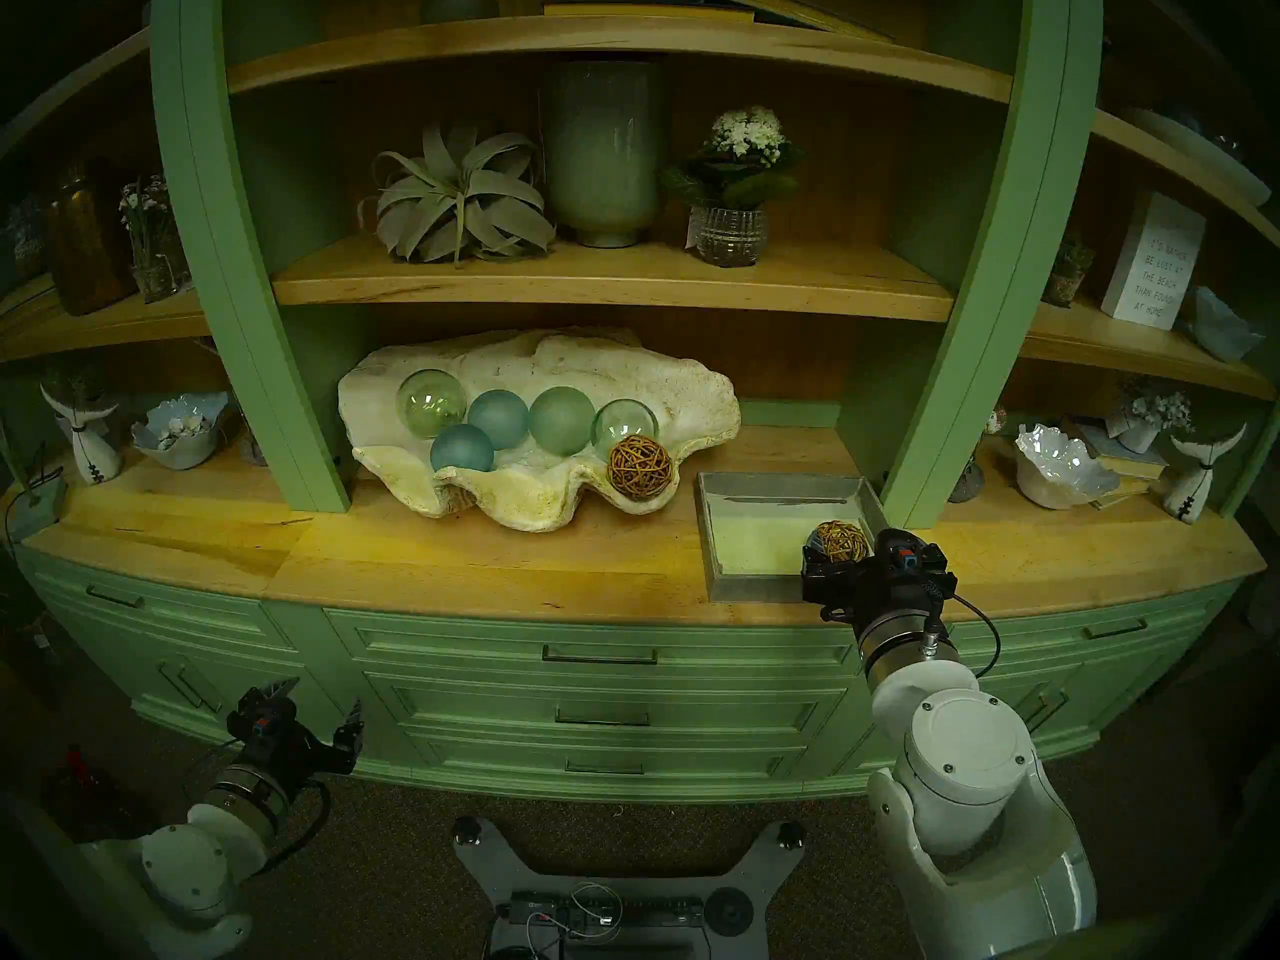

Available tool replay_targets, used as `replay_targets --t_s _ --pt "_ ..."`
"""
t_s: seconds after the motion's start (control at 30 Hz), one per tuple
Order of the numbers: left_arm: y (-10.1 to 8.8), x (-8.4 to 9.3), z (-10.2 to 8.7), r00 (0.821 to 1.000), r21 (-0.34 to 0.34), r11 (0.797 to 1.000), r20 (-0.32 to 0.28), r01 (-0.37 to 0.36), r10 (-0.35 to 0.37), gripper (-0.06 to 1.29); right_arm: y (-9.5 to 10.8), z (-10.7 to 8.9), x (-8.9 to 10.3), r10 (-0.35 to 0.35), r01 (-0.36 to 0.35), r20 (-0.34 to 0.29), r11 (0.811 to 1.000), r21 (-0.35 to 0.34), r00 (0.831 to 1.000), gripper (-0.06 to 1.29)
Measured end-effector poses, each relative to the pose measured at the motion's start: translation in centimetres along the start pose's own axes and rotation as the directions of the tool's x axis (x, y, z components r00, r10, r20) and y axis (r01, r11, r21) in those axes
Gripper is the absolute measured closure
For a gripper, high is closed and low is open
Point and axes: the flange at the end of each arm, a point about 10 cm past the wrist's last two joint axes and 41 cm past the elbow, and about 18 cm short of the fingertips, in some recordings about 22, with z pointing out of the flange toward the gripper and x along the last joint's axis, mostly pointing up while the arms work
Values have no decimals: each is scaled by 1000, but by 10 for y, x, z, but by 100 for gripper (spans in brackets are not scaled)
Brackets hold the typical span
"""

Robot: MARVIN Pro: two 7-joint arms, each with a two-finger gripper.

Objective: Put wooden balls into bowl

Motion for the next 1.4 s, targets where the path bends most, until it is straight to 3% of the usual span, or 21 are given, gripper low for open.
replay_targets --t_s 0.4,0.73,1.0,1.4 --pt "0 0 0 1000 0 1000 0 0 0 -3 17 38 -24 9 -8 55 1000 -17 998 2" --pt "0 0 0 1000 0 1000 1 0 0 -3 12 58 -9 19 -19 16 1000 16 1000 2" --pt "0 0 0 1000 0 1000 1 0 0 -3 0 66 -8 19 -21 34 999 47 999 2" --pt "0 0 0 1000 0 1000 1 0 0 -3 0 70 -4 34 -35 34 999 27 999 2"
